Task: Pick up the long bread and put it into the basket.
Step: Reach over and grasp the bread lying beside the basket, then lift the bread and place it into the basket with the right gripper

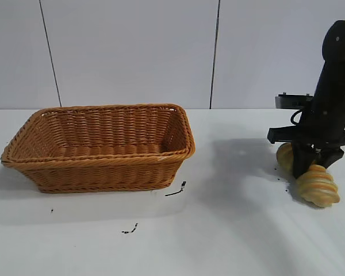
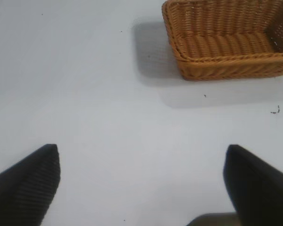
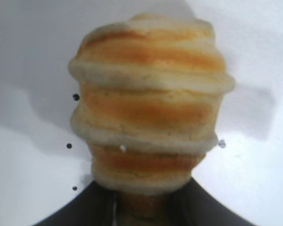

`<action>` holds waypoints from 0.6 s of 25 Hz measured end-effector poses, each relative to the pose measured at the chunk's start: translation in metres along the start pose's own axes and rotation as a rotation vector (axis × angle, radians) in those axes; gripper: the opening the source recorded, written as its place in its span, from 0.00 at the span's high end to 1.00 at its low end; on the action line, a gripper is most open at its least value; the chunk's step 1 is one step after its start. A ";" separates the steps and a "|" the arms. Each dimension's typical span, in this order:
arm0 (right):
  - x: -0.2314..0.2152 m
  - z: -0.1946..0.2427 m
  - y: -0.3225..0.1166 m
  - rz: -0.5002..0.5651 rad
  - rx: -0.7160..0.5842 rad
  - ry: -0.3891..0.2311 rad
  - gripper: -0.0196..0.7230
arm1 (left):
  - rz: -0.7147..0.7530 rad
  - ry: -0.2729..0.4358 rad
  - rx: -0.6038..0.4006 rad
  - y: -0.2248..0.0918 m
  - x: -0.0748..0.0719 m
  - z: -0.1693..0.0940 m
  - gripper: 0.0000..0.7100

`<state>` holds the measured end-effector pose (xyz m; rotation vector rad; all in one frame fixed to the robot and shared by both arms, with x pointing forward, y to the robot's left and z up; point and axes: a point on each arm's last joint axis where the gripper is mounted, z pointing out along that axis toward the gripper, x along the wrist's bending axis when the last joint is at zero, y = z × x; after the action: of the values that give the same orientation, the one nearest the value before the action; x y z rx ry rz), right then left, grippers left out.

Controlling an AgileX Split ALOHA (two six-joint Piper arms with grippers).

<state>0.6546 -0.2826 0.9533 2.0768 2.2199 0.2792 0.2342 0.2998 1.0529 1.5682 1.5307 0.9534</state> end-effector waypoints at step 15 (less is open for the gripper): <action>0.007 -0.112 0.039 -0.039 -0.170 -0.001 0.80 | 0.000 0.000 0.000 0.000 0.000 0.000 0.02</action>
<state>0.6709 -0.2811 1.0713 1.9441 2.1498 0.4470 0.2342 0.2998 1.0529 1.5682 1.5307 0.9534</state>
